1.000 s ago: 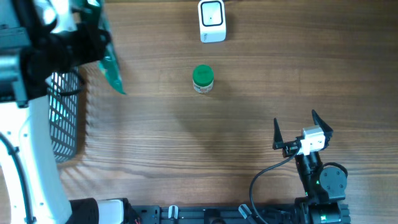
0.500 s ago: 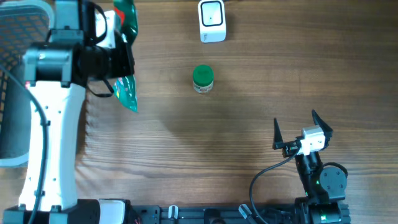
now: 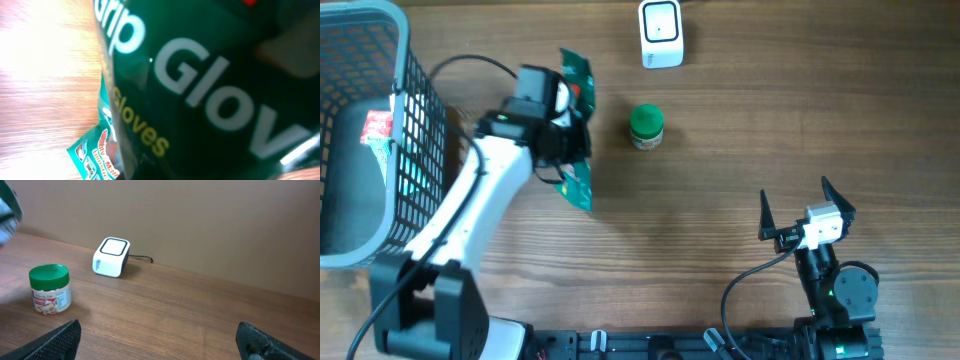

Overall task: Scan the item barcode
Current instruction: 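Lift the glove package out and lay it left of the jar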

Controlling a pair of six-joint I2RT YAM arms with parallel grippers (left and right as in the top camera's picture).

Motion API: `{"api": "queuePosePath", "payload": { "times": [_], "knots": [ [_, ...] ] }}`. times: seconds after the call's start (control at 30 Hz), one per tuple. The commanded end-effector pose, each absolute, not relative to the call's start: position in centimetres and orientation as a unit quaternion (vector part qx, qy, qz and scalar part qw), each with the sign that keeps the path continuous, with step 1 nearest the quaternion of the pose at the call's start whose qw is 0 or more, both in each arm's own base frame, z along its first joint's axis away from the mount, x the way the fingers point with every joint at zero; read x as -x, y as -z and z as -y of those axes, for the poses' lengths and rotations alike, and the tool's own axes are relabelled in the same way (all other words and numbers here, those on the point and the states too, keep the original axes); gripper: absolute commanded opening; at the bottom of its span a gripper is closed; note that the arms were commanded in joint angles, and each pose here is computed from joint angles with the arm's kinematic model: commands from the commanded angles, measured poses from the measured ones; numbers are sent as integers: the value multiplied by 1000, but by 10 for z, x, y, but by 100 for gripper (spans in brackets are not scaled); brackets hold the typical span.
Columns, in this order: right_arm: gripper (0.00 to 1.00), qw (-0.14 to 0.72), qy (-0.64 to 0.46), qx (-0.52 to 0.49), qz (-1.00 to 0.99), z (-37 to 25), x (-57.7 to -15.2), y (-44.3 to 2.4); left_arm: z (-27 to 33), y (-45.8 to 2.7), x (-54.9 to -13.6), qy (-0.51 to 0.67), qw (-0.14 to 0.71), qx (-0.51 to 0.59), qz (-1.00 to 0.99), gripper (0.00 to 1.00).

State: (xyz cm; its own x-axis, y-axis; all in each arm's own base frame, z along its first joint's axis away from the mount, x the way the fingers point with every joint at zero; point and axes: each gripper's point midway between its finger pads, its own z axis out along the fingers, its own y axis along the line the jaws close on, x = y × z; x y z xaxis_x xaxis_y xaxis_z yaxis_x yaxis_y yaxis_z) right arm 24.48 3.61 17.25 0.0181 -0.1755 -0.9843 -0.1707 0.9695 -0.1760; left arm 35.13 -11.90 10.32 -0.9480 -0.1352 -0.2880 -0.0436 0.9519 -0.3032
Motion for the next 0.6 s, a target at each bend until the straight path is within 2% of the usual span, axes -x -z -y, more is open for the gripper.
{"api": "queuePosePath", "payload": {
  "times": [0.0, 0.03, 0.1, 0.17, 0.2, 0.23, 0.47, 0.57],
  "knots": [
    [100, 704, 5, 123, -699, -36, -245, -173, 130, -75, -346, 125, 136, 57, -981, 15],
    [100, 704, 5, 123, -699, -36, -245, -173, 131, -71, -346, 120, 135, 57, -982, 18],
    [99, 704, 5, 124, -699, -36, -245, -173, 133, -69, -346, 112, 136, 51, -983, 33],
    [100, 704, 5, 123, -699, -36, -245, -173, 135, -71, -346, 109, 142, 47, -983, 62],
    [100, 704, 5, 123, -699, -36, -245, -173, 136, -74, -347, 111, 145, 46, -982, 89],
    [100, 704, 5, 123, -699, -36, -245, -173, 136, -78, -349, 113, 150, 46, -981, 100],
    [100, 704, 5, 123, -699, -36, -245, -173, 138, -145, -358, 137, 218, 40, -965, 100],
    [100, 704, 5, 123, -699, -36, -245, -173, 128, -195, -363, 125, 287, 37, -949, 100]
  ]
}}
